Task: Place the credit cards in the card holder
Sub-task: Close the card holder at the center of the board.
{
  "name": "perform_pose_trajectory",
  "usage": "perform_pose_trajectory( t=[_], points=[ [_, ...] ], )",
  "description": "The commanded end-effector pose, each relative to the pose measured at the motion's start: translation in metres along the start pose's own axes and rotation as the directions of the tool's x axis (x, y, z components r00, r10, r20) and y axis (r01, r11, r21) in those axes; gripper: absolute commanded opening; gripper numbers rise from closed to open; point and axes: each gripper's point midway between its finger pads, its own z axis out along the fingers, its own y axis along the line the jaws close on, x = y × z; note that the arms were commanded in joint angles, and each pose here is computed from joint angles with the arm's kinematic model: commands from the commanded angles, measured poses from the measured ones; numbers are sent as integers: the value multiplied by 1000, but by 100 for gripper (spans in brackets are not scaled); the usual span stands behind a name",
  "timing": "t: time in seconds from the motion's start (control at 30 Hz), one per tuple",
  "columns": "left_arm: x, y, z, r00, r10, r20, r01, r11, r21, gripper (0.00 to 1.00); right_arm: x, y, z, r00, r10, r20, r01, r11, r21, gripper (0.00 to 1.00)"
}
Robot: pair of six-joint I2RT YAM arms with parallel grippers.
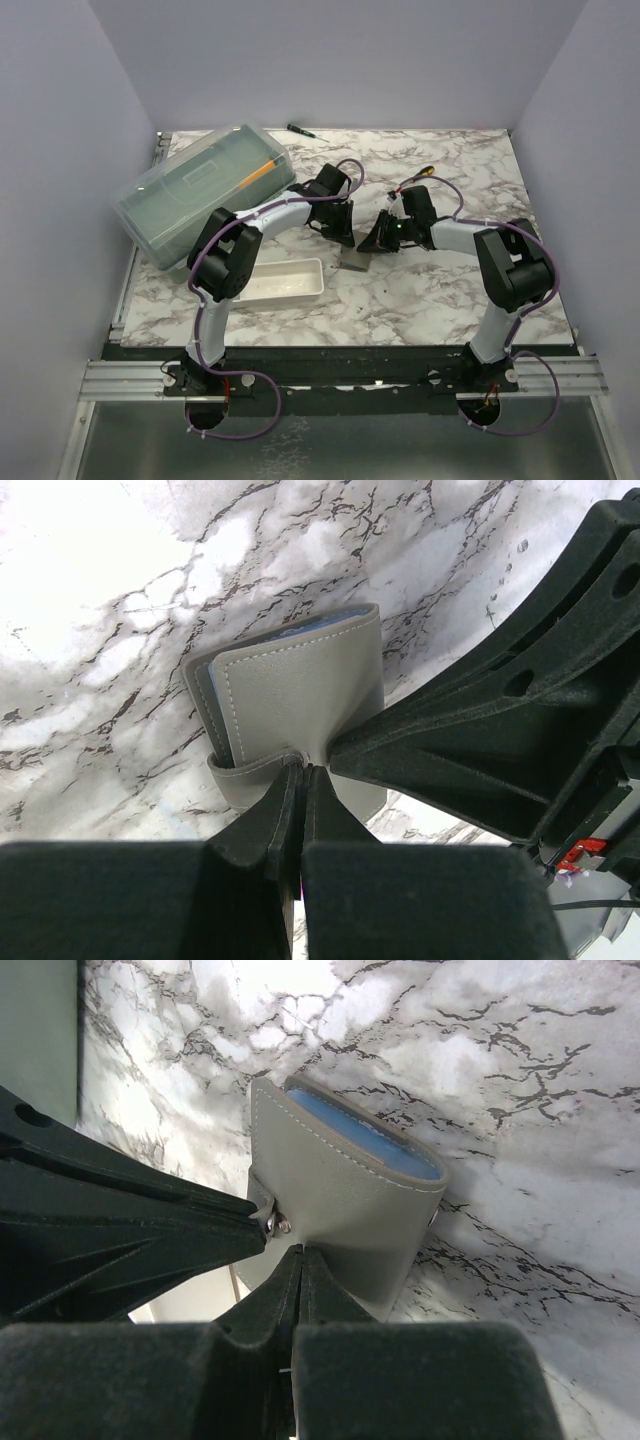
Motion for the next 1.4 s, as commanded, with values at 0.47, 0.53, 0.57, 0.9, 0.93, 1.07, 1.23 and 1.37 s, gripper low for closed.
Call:
perform_pose_trajectory(
  t=[0.47,0.53,0.57,0.9,0.93,1.07,1.23,1.37],
  points=[
    [37,17,35,995,30,-97,-40,994,-100,0,37,-50,15,995,41,-93,-25,986,168,0],
    [38,18,38,995,21,-95,-32,993,-117,0,38,-50,15,995,42,-93,-26,986,167,0],
    [38,18,39,996,20,-91,-31,991,-128,0,38,-51,15,995,44,-93,-27,985,168,0],
    [53,26,60,995,-10,-103,-12,977,-214,0,41,-52,15,994,55,-96,-39,985,165,0],
    [55,28,62,994,-15,-108,-9,975,-221,0,42,-52,15,994,56,-97,-40,985,165,0],
    [67,35,70,991,-33,-130,-1,966,-257,0,43,-53,16,993,63,-96,-47,985,164,0],
    [85,56,79,987,-46,-156,-8,944,-331,0,45,-53,16,993,68,-97,-52,985,163,0],
    [97,67,87,984,-38,-176,-34,919,-393,0,45,-54,15,993,74,-96,-58,984,166,0]
  ],
)
